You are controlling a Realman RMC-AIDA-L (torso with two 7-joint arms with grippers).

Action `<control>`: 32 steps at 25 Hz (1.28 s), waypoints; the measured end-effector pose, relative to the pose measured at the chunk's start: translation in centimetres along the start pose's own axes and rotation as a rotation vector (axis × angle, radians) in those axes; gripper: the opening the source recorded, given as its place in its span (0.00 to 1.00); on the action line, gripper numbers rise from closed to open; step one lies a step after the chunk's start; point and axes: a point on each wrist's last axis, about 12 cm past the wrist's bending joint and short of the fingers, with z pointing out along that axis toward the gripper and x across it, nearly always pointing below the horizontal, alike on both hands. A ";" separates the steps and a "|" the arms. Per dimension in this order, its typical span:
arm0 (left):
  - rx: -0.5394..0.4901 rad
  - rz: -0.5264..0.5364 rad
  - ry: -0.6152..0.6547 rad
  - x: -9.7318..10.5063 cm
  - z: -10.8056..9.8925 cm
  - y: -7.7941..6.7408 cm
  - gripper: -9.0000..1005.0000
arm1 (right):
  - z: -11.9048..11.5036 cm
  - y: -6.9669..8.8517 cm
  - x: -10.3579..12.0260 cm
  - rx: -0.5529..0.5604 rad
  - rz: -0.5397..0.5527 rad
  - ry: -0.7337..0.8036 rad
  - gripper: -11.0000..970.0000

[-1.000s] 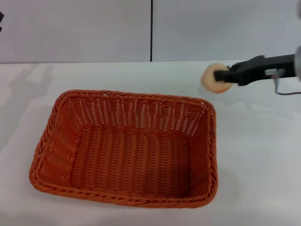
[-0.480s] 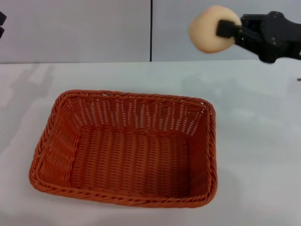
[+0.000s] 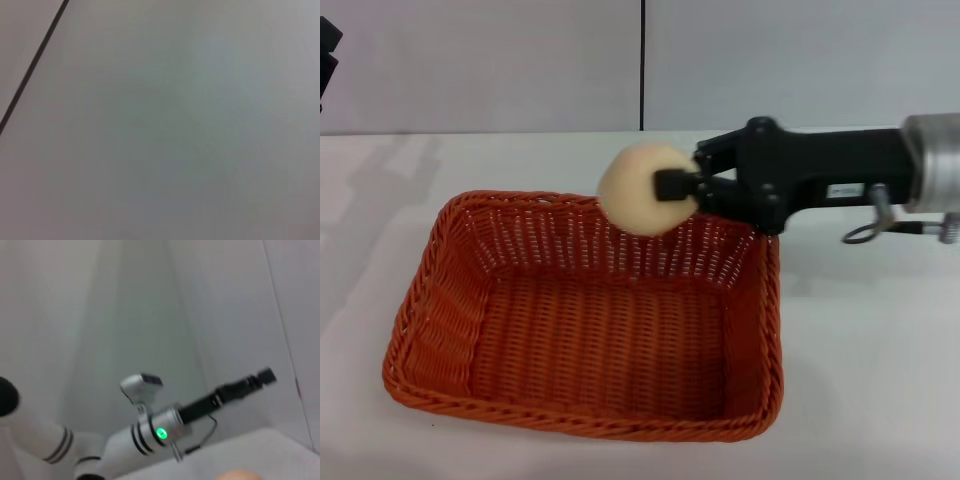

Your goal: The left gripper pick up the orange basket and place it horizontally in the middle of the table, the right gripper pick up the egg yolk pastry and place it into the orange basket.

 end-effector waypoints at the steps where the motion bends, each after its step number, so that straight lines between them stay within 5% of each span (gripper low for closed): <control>1: 0.000 0.000 0.000 0.0 0.0 0.0 0.48 | 0.0 0.0 0.0 0.000 0.000 0.000 0.08; 7: -0.003 0.000 0.003 0.0 0.1 0.0 0.48 | 0.8 -0.4 0.3 0.023 0.015 0.030 0.14; 9: -0.003 0.000 0.003 0.0 0.1 0.0 0.48 | 0.8 -0.4 0.3 0.023 0.013 0.031 0.34; 15: -0.003 -0.001 0.003 0.1 0.1 0.0 0.48 | 0.4 -0.3 0.3 0.025 0.007 0.027 0.54; 20: -0.006 -0.003 0.001 0.1 0.1 0.0 0.48 | -1.5 -0.1 0.8 0.090 -0.031 -0.010 0.61; 25: -0.008 -0.003 -0.001 0.1 0.1 0.0 0.48 | -4.9 0.8 2.4 0.227 -0.158 -0.168 0.68; 32: -0.013 -0.016 0.000 0.4 0.0 -0.2 0.48 | -11.2 3.2 6.5 0.626 -0.328 -0.511 0.69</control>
